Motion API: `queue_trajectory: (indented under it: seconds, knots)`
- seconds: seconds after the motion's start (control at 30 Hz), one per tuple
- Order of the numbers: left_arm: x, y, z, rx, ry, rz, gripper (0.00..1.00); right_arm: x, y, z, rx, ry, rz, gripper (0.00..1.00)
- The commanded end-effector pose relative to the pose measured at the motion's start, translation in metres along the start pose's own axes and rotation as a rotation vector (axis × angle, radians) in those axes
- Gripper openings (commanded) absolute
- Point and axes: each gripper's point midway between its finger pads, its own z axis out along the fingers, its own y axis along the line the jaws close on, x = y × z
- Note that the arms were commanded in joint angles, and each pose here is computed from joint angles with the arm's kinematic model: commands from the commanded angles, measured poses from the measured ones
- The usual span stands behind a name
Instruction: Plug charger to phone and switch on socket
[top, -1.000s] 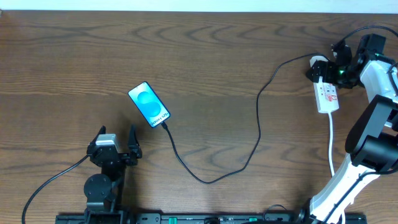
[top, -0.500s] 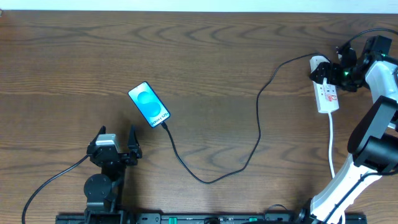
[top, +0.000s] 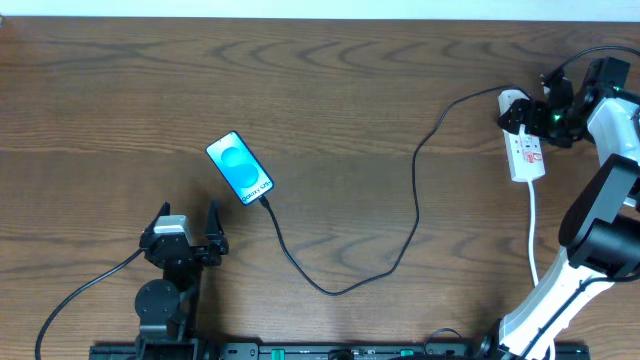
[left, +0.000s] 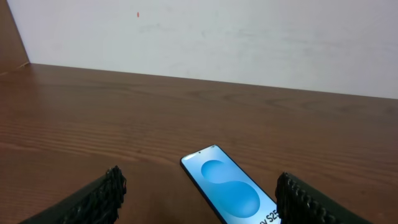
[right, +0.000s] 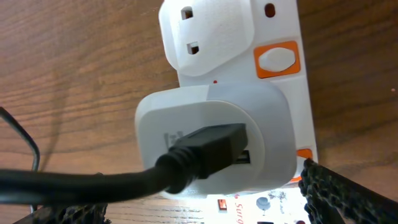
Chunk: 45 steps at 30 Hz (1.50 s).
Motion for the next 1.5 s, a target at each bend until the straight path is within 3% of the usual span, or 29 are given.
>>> queue_trajectory:
  seconds: [0.0,1.47]
  knots:
    - [0.016,0.004,0.001,-0.019,0.05,0.008,0.79,-0.004,0.011,0.004,-0.033,-0.005,0.004,0.95]
    - [0.016,0.004,0.001,-0.019,0.049,0.008,0.79,0.015,0.03,0.024,-0.088,0.036,0.076,0.95]
